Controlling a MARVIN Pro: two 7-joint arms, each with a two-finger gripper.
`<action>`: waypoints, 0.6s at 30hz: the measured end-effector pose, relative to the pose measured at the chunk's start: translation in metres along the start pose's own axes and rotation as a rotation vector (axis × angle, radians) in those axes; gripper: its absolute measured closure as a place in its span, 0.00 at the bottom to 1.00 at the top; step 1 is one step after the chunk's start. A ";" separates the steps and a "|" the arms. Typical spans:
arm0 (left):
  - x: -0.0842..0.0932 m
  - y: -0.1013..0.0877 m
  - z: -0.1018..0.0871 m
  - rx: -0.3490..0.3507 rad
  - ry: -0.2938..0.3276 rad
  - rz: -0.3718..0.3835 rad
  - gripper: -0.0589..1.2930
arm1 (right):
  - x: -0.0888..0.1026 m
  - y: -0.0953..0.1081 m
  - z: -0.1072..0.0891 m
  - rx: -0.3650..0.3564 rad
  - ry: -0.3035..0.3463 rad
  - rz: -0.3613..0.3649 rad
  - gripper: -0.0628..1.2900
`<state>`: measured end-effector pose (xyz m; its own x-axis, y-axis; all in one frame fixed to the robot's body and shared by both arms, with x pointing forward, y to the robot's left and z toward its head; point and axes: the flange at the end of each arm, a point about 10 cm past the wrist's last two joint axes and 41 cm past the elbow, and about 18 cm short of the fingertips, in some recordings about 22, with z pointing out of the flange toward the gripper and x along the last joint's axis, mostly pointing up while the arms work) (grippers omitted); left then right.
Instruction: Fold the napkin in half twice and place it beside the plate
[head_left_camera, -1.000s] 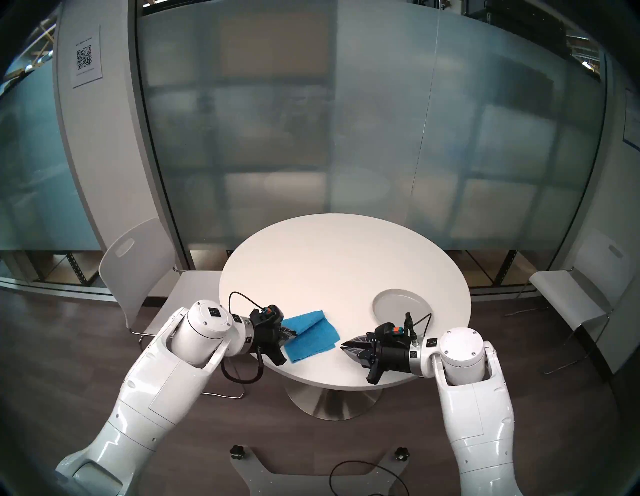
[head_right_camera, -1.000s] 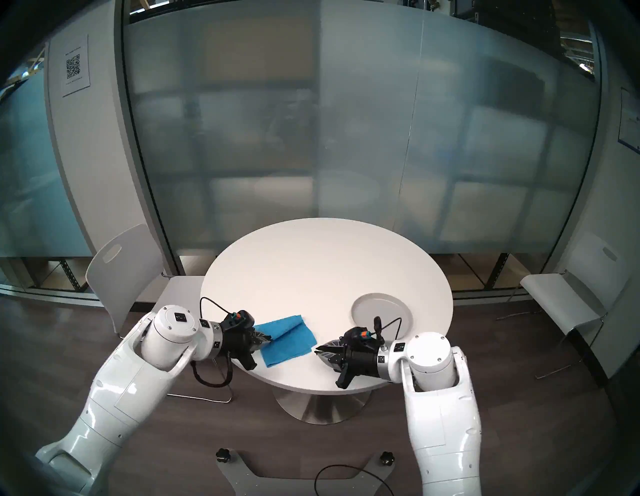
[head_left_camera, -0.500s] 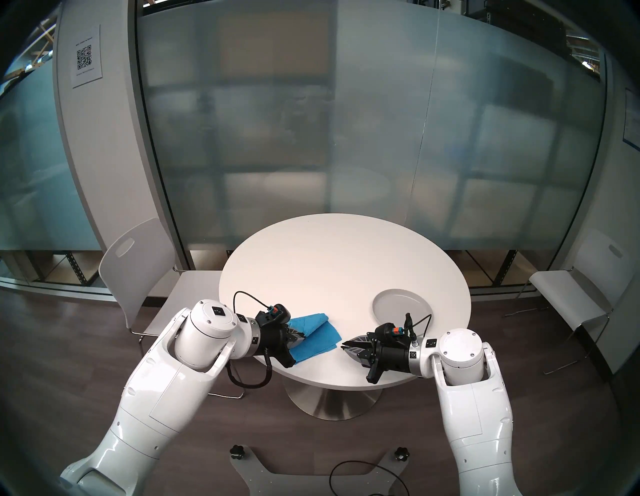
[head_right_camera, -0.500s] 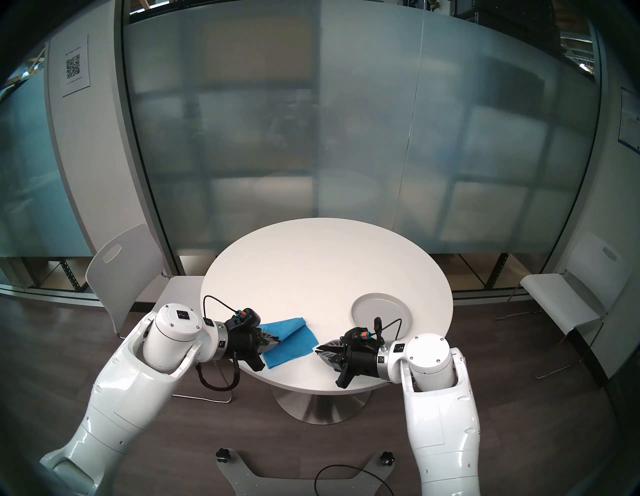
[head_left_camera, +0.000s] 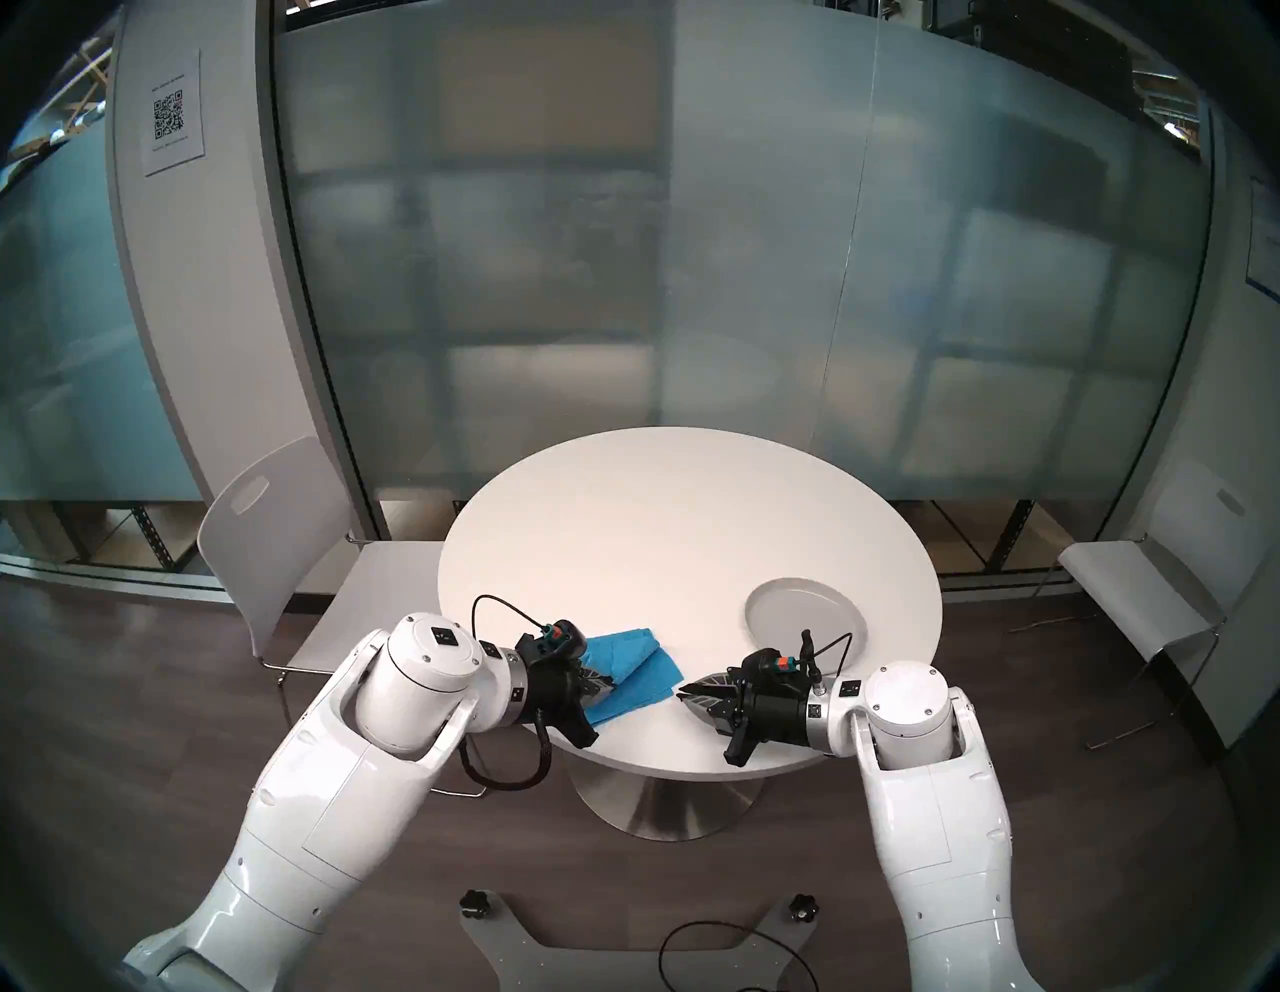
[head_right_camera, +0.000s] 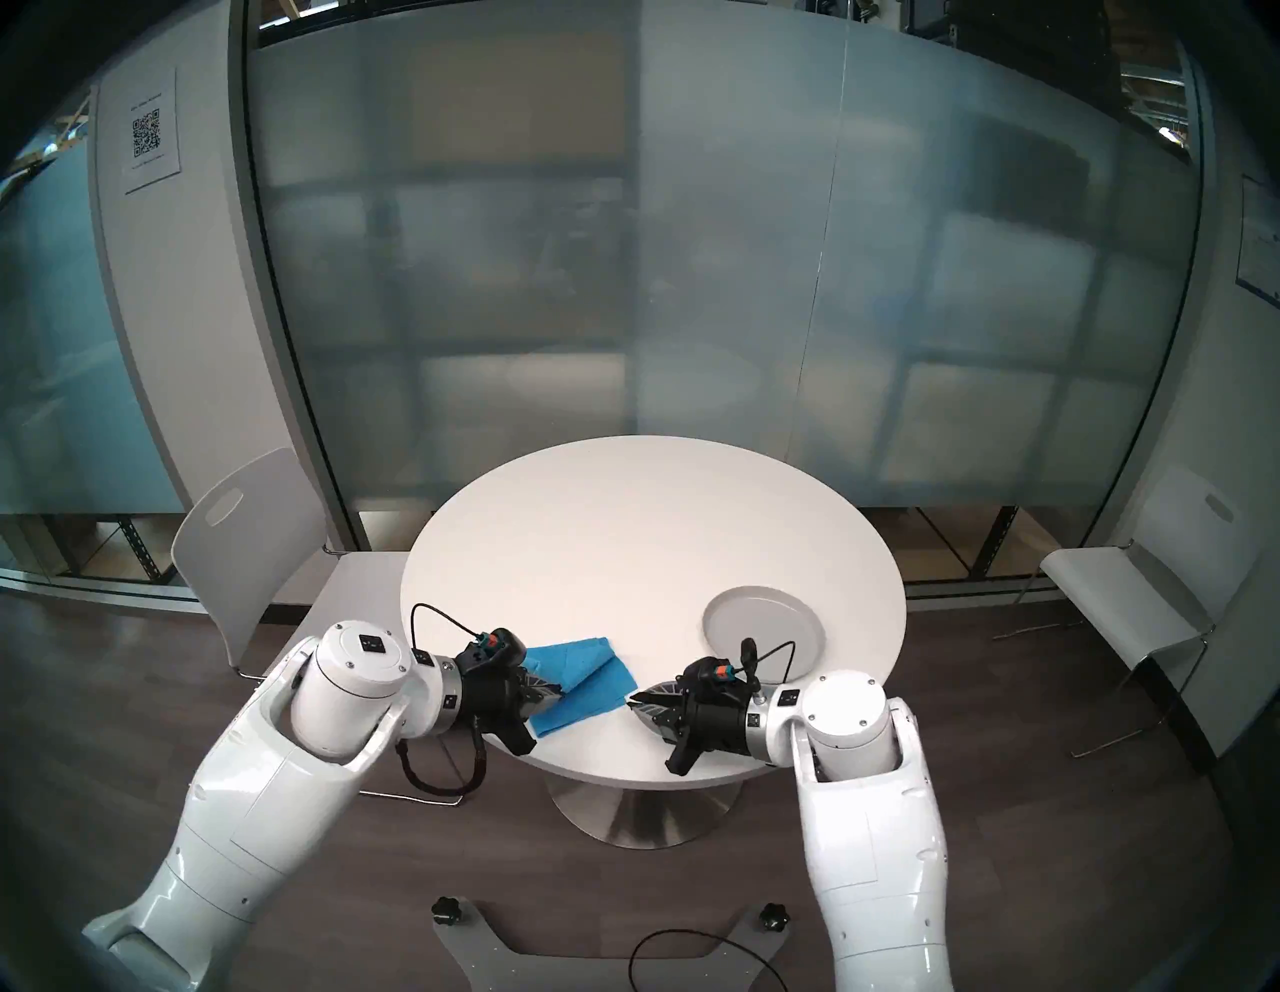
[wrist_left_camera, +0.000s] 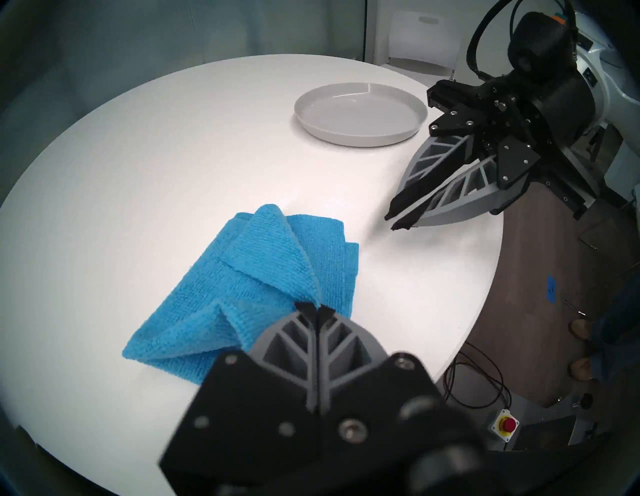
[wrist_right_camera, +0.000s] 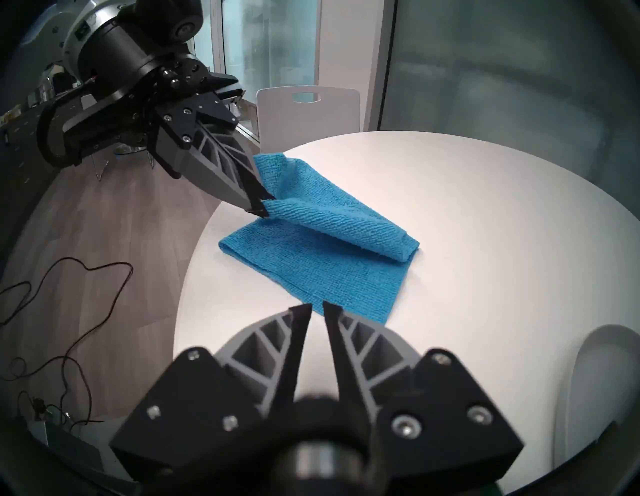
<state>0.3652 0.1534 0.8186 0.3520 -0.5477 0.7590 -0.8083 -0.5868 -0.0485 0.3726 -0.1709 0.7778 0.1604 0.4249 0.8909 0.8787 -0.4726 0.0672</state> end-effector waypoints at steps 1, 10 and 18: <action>0.000 0.001 0.001 -0.001 0.001 0.000 0.97 | 0.000 0.000 0.001 -0.001 0.000 0.000 0.71; -0.002 0.004 0.007 -0.004 0.002 -0.004 0.97 | 0.005 0.004 0.004 -0.010 0.009 -0.009 0.71; -0.005 0.004 0.010 -0.005 -0.003 -0.015 0.97 | 0.006 0.007 0.005 -0.015 0.011 -0.010 0.71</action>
<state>0.3647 0.1478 0.8085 0.3650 -0.5407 0.7579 -0.8056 -0.5915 -0.0341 0.3821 -0.1680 0.7817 0.1464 0.4214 0.8950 0.8733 -0.4800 0.0832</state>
